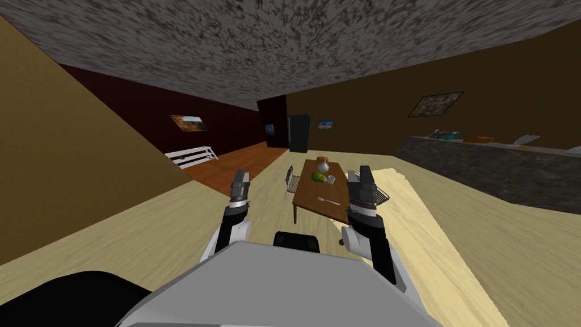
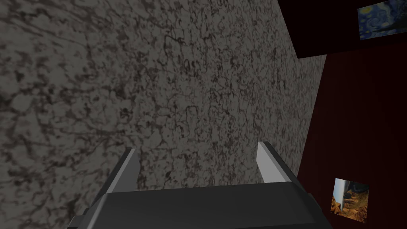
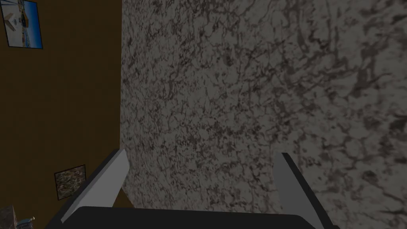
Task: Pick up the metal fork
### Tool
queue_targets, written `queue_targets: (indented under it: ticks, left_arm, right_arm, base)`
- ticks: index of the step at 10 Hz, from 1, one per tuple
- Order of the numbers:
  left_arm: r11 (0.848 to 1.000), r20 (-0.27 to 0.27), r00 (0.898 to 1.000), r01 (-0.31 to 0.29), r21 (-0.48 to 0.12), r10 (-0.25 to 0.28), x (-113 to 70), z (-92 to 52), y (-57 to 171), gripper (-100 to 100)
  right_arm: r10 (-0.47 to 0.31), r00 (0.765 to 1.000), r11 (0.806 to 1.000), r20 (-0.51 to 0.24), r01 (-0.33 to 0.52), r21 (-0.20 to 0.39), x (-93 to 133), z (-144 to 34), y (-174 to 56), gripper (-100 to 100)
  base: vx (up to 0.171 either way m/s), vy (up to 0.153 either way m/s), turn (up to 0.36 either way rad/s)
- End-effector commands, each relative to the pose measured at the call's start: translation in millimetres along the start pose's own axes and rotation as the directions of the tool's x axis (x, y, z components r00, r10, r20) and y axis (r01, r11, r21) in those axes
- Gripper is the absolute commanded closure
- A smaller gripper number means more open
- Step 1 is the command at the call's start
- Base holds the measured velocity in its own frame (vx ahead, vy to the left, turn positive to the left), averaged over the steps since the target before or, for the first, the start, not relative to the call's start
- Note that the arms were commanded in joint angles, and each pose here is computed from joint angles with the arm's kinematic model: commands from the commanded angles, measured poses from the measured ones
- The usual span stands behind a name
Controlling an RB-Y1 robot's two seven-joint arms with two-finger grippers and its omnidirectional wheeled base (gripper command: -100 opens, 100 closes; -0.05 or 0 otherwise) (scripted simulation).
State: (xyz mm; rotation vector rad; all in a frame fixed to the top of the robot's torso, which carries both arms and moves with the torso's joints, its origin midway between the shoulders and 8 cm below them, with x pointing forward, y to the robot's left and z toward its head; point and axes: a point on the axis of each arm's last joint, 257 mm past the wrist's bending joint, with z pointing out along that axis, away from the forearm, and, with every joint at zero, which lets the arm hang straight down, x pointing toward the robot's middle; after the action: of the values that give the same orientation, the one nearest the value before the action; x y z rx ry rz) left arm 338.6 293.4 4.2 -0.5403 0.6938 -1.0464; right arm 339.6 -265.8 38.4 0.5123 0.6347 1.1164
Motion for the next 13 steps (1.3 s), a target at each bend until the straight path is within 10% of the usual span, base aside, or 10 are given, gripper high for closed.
queue_targets:
  ticks: [1,7,13]
  left_arm:
    - [1.0,0.0,1.0,0.0,0.0,0.0,0.0,0.0,0,0]
    - [1.0,0.0,1.0,0.0,0.0,0.0,0.0,0.0,0,0]
    - [1.0,0.0,1.0,0.0,0.0,0.0,0.0,0.1,0,0]
  right_arm:
    - [-0.018,0.999,1.0,-0.041,0.018,0.001,5,-0.3,-4,-100]
    - [-0.11,0.972,0.992,-0.207,0.12,0.036,25,-3.2,-36,-100]
    - [-0.228,0.885,0.946,-0.406,0.3,0.122,39,-15.2,-112,-100]
  base:
    - [-0.014,0.009,0.079]
    - [-0.031,0.013,0.138]
    - [-0.045,0.007,0.31]
